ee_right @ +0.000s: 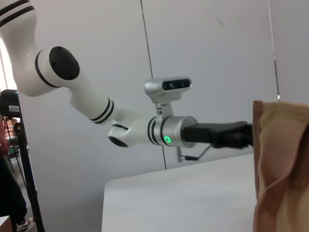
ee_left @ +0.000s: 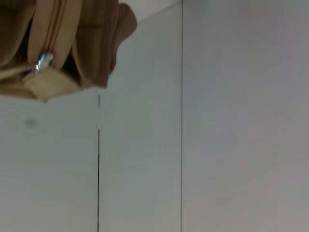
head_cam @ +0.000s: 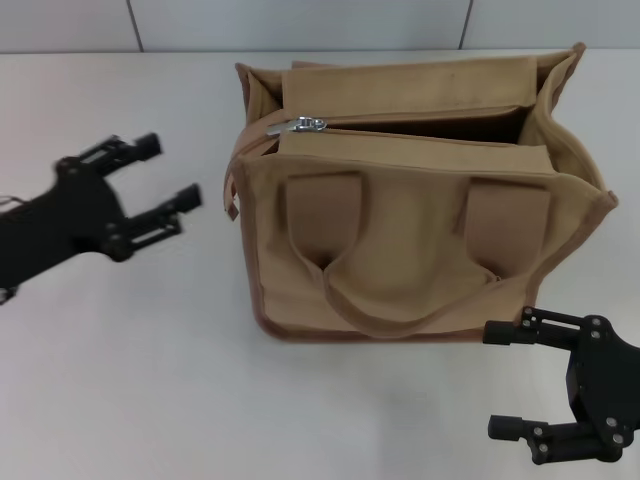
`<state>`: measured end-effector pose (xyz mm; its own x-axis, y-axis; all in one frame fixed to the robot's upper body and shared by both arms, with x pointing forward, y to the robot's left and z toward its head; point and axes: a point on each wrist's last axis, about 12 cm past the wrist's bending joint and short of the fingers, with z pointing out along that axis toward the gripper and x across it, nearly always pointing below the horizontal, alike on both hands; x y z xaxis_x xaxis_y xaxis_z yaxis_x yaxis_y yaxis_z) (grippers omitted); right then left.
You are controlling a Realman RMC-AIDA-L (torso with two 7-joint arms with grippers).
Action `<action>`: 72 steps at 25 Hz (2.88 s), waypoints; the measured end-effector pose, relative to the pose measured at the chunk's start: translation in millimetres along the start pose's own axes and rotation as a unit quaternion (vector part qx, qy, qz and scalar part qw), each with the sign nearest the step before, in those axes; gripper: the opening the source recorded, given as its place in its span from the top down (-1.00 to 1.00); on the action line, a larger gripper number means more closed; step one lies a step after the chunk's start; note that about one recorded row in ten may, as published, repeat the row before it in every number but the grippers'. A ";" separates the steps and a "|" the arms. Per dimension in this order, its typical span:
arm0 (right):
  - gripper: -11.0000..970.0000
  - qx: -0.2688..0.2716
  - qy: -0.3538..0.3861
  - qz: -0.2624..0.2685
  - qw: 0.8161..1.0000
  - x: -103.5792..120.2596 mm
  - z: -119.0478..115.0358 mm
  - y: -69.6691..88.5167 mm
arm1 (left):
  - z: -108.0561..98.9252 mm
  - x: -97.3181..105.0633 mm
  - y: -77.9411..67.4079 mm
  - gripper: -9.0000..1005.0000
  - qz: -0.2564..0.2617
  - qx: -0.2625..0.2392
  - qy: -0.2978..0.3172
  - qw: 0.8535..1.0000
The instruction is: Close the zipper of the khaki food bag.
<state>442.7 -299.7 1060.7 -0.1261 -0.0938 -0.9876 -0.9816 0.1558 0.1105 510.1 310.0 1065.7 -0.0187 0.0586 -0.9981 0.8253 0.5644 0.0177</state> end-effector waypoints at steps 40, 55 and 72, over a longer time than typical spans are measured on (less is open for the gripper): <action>-0.72 -0.001 -0.022 -0.003 1.000 -4.2 1.3 -0.1 | 37.9 -13.0 0.4 0.82 0.074 0.025 -0.029 0.996; -0.72 -0.034 -0.161 0.084 0.983 -57.4 -0.9 -23.9 | 61.7 -50.6 -3.7 0.98 0.098 0.095 -0.132 0.982; -0.69 -0.065 -0.108 0.265 0.956 -109.2 14.6 -74.4 | 79.9 -59.4 -11.6 0.96 0.104 0.143 -0.147 0.973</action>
<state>531.6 -286.7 1158.7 -0.5915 0.1719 -0.7878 -0.7997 0.0002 0.6004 546.8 234.2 1120.1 0.2926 -0.1143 -0.9494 0.9180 0.3116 0.2455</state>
